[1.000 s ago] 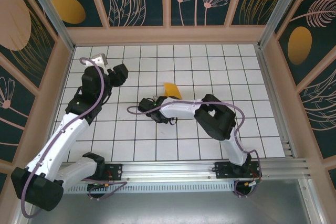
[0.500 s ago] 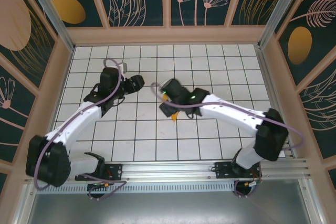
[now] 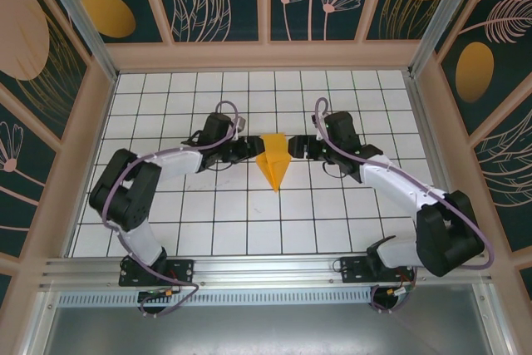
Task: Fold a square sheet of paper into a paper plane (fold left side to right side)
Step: Fold the wing for the fifth time at the center of the table.
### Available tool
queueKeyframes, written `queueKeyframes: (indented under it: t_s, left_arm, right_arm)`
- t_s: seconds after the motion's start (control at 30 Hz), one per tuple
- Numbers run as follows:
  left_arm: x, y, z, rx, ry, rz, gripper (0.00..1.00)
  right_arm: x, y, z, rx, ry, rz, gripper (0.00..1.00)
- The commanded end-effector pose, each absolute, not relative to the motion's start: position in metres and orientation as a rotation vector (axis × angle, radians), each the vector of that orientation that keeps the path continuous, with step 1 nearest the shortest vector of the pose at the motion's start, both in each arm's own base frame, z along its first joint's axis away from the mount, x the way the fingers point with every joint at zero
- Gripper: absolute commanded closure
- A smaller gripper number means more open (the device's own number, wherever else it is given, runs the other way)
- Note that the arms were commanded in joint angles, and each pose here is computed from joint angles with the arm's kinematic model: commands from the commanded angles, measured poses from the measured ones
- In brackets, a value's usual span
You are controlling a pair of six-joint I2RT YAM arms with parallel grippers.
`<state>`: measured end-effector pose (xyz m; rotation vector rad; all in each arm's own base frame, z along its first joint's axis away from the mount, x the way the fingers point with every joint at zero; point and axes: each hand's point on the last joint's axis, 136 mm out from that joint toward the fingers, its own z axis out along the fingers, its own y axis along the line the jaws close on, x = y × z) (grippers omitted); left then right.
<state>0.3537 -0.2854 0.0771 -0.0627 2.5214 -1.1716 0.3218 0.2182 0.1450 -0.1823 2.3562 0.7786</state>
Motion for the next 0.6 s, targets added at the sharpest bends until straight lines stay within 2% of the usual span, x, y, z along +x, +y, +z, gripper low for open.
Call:
queueKeyframes:
  t_s: [0.0,0.1,0.4,0.47,0.57]
  left_arm:
    - [0.368,-0.306,0.088,-0.013,2.468,-1.272,0.39]
    - [0.372,-0.309,0.075,-0.007,2.489,-1.27,0.47]
    - [0.37,-0.305,0.045,0.001,2.551,-1.218,0.83]
    - [0.37,-0.303,0.041,0.0,2.562,-1.195,0.87]
    - [0.369,-0.297,0.036,0.001,2.574,-1.165,0.88]
  right_arm:
    - [0.323,0.232,0.144,-0.188,2.33,0.903,0.23]
    - [0.321,0.232,0.134,-0.192,2.365,0.897,0.25]
    - [0.315,0.229,0.114,-0.216,2.439,0.865,0.33]
    - [0.314,0.229,0.112,-0.222,2.45,0.864,0.35]
    - [0.311,0.232,0.109,-0.238,2.458,0.886,0.35]
